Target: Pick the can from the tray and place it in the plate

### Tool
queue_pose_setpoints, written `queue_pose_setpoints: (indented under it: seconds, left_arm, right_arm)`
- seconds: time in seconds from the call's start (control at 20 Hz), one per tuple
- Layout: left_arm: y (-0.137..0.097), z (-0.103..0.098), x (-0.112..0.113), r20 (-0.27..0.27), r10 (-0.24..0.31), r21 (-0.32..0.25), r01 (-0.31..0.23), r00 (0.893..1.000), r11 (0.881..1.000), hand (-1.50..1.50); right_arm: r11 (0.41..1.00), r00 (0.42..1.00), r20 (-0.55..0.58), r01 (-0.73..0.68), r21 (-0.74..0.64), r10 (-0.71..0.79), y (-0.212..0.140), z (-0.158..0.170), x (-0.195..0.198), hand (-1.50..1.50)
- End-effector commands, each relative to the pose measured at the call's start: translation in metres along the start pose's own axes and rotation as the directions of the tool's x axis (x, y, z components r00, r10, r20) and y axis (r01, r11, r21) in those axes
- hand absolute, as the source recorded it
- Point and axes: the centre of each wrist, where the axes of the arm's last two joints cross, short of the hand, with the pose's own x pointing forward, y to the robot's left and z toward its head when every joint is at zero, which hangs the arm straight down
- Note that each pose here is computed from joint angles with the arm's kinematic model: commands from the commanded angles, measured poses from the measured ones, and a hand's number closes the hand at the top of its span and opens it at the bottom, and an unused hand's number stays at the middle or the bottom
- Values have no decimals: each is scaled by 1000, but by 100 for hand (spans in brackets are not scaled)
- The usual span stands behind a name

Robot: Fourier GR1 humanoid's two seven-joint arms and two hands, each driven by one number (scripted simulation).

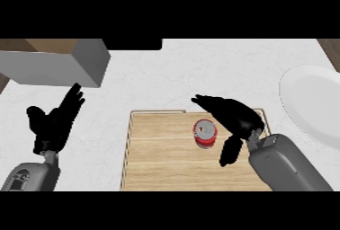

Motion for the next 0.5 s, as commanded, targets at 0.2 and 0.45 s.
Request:
queue_pose_setpoints:
  seconds: [0.2, 0.45]
  left_arm:
    - [2, 9, 1, -4, -3, 19, 3, 1000, 1000, 0]
    - [6, 0, 0, 1, -6, -9, 6, 1000, 1000, 0]
  right_arm:
    - [1000, 999, -33, -30, 7, 30, -1, -13, 9, -150]
    - [995, 995, -40, -84, 52, 86, -1, -38, 5, -150]
